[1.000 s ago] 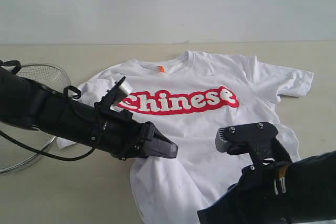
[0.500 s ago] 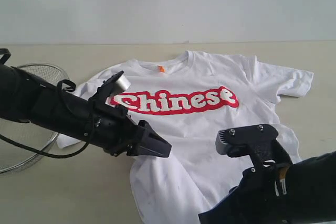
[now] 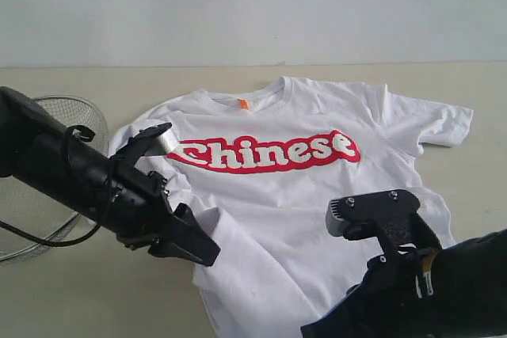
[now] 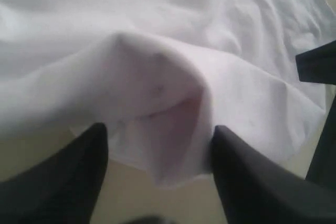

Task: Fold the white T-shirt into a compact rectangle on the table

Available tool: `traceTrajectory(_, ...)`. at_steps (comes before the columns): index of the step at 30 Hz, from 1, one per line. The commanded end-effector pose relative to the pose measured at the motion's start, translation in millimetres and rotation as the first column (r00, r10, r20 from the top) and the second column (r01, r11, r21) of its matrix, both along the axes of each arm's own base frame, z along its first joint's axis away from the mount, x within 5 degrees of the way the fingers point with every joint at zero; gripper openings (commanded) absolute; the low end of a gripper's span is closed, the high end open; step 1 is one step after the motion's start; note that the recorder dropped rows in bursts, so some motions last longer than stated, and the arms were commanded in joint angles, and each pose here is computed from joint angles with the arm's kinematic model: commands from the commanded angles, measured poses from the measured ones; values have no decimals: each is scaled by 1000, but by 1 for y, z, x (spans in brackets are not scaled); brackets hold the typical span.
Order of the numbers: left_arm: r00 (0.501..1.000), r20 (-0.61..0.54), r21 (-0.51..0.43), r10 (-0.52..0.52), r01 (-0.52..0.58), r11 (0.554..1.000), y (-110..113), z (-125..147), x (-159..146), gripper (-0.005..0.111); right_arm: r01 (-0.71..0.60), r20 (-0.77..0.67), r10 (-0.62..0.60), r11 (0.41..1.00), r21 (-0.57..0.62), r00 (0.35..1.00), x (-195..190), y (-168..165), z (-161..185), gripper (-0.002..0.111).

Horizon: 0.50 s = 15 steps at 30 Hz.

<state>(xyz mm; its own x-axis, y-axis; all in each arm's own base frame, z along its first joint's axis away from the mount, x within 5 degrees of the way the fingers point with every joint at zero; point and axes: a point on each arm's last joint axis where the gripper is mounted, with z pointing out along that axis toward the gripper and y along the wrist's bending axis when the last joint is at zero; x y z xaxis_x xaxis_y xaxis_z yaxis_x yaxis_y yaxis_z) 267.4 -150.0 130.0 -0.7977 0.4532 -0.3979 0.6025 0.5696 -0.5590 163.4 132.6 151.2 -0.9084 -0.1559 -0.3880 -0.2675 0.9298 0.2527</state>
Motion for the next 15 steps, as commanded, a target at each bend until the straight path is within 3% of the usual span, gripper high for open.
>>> traceTrajectory(1, 999, -20, -29, -39, 38, 999, 2, 6, -3, 56, -5, -3, 5, 1000, -7, 1000, -1, -1, -2, 0)
traceTrajectory(7, 984, -61, -95, -169, 163, 982, -1, 10, -14, 56, -5, -3, 5, 1000, -7, 1000, -1, -1, -2, 0)
traceTrajectory(15, 978, -6, -38, -210, 210, 977, 3, 6, -13, 56, -5, -3, 5, 1000, -7, 1000, -1, -1, -2, 0)
